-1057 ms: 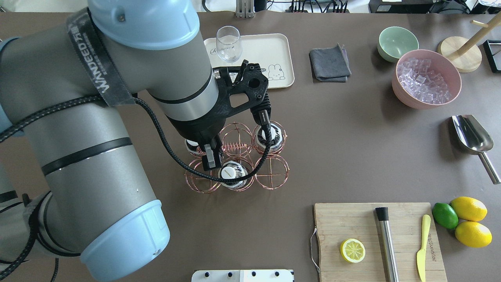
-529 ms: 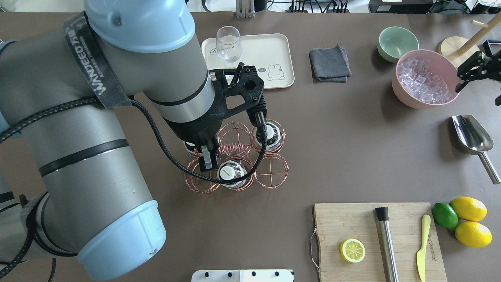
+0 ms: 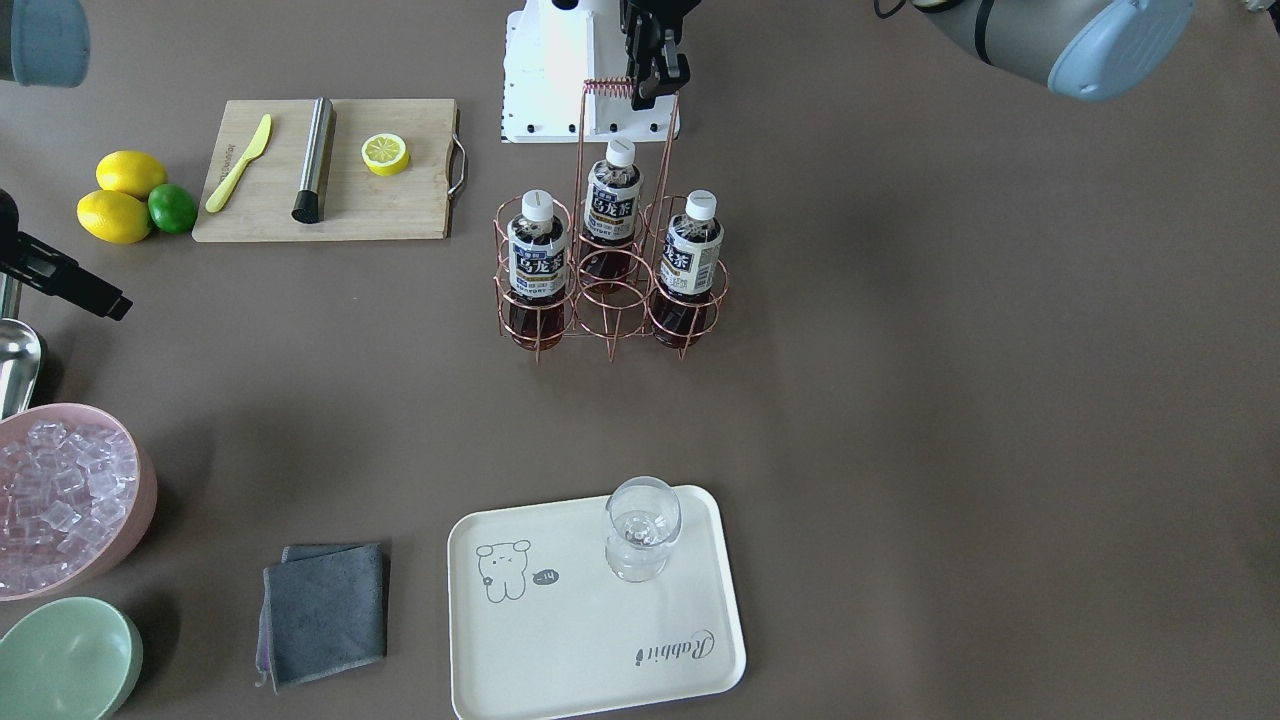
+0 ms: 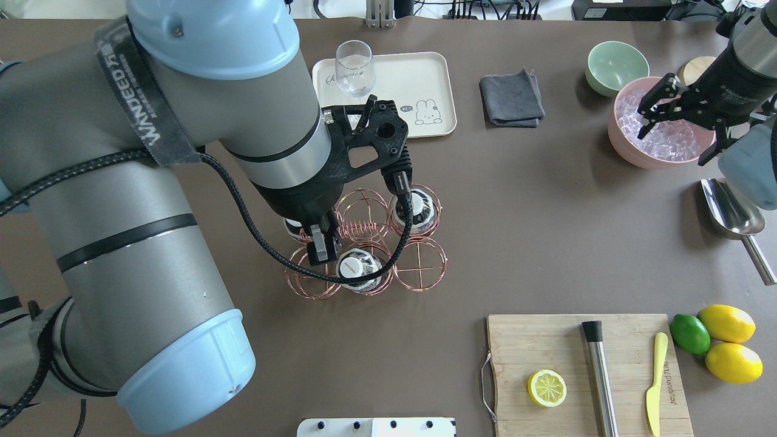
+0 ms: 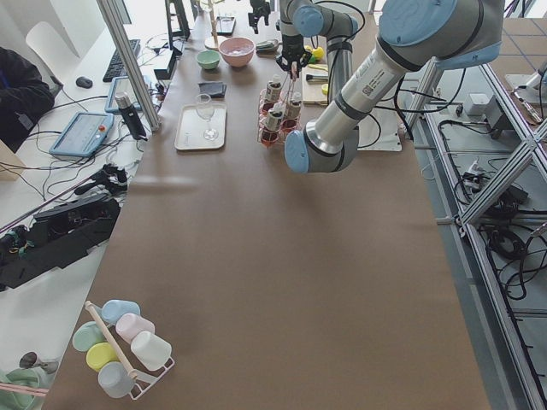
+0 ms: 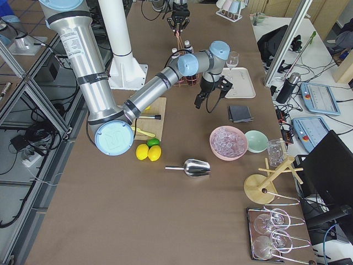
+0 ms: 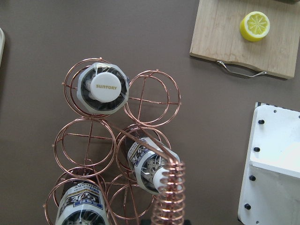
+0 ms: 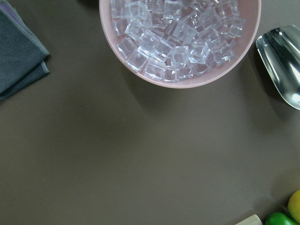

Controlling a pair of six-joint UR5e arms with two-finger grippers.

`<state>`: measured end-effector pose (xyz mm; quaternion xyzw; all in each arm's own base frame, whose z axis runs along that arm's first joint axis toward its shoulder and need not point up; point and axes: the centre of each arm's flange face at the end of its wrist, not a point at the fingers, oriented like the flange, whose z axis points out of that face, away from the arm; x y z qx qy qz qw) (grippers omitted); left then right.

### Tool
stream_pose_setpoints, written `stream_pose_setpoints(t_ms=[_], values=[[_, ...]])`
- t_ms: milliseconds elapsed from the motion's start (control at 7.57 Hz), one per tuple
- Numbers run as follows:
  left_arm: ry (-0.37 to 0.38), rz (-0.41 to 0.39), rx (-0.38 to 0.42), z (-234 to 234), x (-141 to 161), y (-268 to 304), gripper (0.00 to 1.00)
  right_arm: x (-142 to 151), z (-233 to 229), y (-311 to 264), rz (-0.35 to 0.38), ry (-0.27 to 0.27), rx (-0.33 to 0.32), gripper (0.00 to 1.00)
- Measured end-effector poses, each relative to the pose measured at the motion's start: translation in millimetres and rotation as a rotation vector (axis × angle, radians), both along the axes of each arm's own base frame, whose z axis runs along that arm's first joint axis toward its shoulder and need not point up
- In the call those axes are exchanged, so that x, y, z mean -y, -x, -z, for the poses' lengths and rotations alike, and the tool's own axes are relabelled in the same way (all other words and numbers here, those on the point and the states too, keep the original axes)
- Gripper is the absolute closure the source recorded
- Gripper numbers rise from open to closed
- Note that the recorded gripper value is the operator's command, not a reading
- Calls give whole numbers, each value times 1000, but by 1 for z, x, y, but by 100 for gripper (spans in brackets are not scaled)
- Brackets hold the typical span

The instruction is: Take tea from basket to plate

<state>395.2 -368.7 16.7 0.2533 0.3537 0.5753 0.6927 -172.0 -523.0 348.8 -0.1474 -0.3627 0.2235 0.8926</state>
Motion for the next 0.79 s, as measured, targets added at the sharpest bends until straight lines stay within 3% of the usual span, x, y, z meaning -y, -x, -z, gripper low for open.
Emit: stream_pose_setpoints(t_ms=[396, 661, 793], values=[[-2, 1, -2, 1, 1, 2, 100, -11, 36, 64, -6, 12, 31, 0], [-2, 4, -3, 1, 1, 3, 100, -25, 59, 107, 11, -16, 83, 0], [-4, 4, -4, 1, 1, 4, 100, -27, 80, 131, -13, -5, 105, 0]])
